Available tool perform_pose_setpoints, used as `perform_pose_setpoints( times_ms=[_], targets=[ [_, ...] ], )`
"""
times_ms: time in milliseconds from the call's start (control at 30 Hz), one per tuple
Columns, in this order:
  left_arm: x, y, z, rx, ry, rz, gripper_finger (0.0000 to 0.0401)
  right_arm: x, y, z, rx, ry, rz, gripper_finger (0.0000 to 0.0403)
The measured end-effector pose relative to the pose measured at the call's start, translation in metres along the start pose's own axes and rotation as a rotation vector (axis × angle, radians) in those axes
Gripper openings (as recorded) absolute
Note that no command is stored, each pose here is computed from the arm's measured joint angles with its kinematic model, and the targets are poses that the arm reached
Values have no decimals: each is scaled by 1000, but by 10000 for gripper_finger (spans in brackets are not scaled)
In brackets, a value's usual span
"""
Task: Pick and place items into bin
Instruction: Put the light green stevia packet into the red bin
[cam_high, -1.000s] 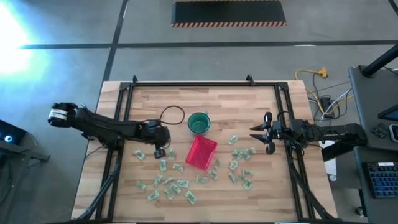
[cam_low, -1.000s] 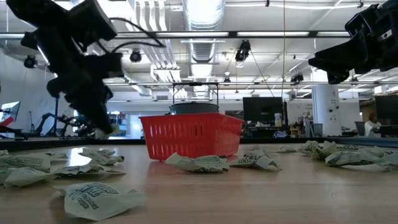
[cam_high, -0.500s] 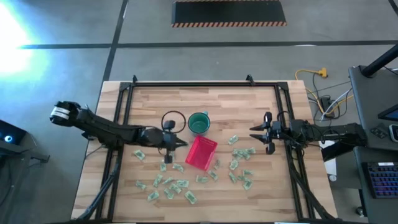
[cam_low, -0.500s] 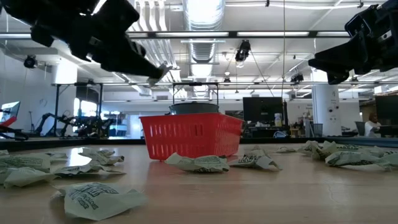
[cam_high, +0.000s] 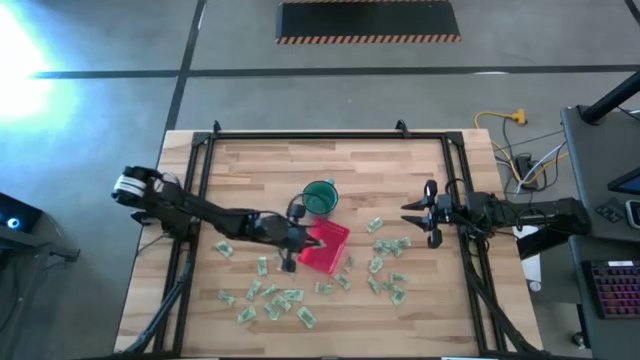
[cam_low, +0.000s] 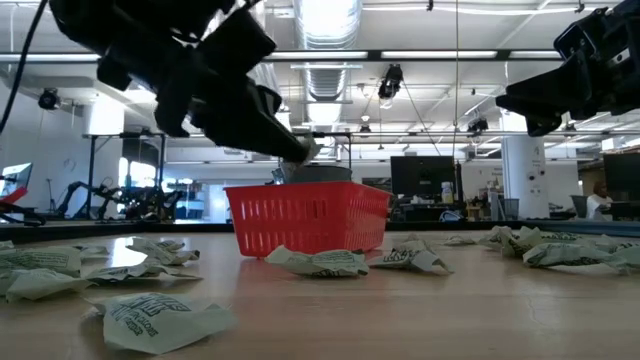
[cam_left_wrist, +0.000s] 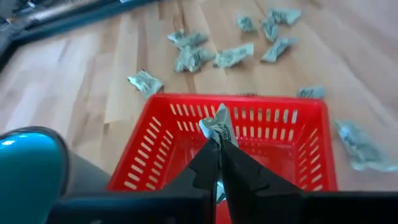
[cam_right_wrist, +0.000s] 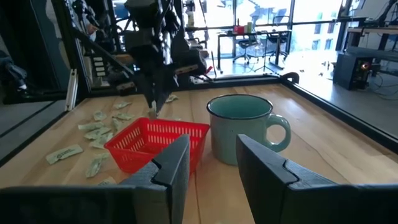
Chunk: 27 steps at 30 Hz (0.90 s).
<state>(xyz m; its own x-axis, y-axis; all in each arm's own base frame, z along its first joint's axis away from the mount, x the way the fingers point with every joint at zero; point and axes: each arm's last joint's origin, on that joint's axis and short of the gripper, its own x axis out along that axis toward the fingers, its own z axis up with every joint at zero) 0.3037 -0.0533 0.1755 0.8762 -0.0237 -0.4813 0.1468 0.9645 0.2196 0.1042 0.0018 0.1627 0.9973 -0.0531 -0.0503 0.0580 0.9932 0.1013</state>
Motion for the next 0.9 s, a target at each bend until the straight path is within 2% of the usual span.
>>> perform_pose_setpoints(
  times_ms=[133,333,433,733,900],
  targets=[
    [8,-1,1,22,51,-9,36,1,0,-2,18,26,13,123],
    [6,1,6,19,33,-5,119,4,2,-7,9,90,65,123],
    [1,2,10,16,26,-4,147,6,2,-10,7,125,65,123],
    [-22,4,13,-29,67,-11,159,17,0,-32,3,360,27,123],
    [-36,6,16,-65,52,-9,160,26,-1,-35,-24,369,-20,123]
  ],
)
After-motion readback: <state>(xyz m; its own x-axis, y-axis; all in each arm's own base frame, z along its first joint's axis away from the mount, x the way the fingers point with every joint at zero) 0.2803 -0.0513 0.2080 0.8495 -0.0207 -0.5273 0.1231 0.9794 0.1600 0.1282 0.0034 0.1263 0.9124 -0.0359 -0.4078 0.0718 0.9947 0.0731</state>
